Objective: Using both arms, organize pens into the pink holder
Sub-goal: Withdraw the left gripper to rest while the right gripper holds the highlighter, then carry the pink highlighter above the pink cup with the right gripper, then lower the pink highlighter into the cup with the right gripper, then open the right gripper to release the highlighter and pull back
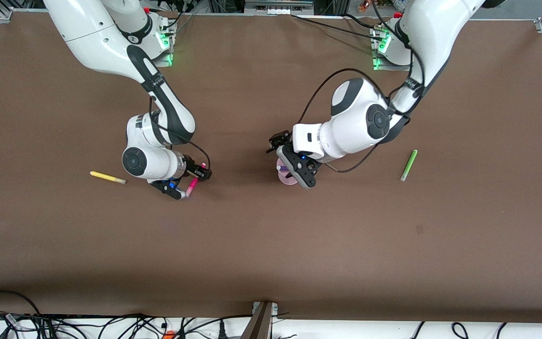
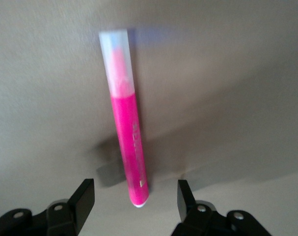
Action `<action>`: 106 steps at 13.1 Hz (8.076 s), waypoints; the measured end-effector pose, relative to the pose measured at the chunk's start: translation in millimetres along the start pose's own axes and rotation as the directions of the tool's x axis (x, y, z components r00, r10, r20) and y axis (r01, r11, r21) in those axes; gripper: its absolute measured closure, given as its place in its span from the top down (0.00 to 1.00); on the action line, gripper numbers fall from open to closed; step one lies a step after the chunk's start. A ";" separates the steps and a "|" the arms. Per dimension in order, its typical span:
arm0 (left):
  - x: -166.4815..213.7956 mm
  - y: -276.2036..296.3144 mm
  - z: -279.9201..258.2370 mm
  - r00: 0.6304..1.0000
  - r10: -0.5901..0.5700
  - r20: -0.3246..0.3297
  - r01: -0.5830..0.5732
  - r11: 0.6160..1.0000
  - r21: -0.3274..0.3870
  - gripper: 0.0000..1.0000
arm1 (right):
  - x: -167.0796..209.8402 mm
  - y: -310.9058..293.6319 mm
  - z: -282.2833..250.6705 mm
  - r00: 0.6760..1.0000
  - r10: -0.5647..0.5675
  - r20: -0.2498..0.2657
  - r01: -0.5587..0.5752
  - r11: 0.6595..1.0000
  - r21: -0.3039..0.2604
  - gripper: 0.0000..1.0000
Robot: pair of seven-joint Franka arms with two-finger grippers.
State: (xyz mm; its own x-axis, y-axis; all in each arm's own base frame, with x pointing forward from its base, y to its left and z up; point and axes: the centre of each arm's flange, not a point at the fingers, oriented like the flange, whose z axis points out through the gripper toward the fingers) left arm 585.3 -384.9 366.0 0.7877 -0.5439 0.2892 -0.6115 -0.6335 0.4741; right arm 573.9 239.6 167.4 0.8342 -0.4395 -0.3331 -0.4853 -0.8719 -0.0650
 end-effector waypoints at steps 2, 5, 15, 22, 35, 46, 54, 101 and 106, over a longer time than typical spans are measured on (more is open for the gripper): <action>-13.4 -25.0 -35.9 0.994 -0.040 0.103 0.035 0.998 0.046 1.00 | -6.3 -4.0 3.4 1.000 0.004 0.005 -0.004 1.000 0.001 0.72; -45.9 -83.0 -88.0 0.953 -0.131 0.275 0.074 0.975 0.207 1.00 | -8.0 -5.3 4.2 1.000 0.003 0.005 -0.003 1.000 0.002 0.61; -123.6 -119.4 -359.2 0.826 -0.508 0.243 0.325 0.783 0.531 1.00 | -1.3 0.8 1.3 1.000 0.000 -0.003 0.000 1.000 0.002 0.60; -148.6 -124.9 -416.8 0.818 -0.574 0.036 0.428 0.649 0.629 1.00 | -0.6 1.6 -1.3 1.000 -0.001 -0.006 0.001 1.000 0.004 0.20; -165.3 -90.0 -410.6 0.841 -0.537 -0.063 0.460 0.650 0.605 1.00 | -88.4 -114.3 -127.2 0.929 0.235 0.287 -0.283 0.949 0.141 0.17; -161.8 -104.3 -398.0 0.821 -0.569 -0.044 0.476 0.641 0.602 1.00 | -204.6 -236.0 -117.4 0.700 0.406 0.588 -0.653 0.697 0.296 0.17; -160.1 -104.0 -399.9 0.822 -0.567 -0.048 0.477 0.640 0.603 1.00 | -168.7 -247.3 -46.2 0.696 0.400 0.597 -0.666 0.671 0.326 0.17; -162.8 -106.3 -402.0 0.815 -0.577 -0.043 0.483 0.636 0.602 1.00 | -128.9 -220.9 0.0 0.648 0.340 0.681 -0.685 0.650 0.328 0.25; -162.8 -106.3 -402.0 0.815 -0.577 -0.043 0.483 0.636 0.602 1.00 | -121.7 -219.5 -16.4 0.648 0.324 0.690 -0.683 0.649 0.337 0.34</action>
State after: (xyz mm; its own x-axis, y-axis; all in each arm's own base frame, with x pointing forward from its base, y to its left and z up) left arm 552.1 -7.8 602.8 0.9985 -0.0538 -0.0020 -0.0539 -0.9968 -0.0595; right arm 583.2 480.9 237.6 0.2027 -0.4180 -0.8856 -0.9724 -0.1928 -0.1316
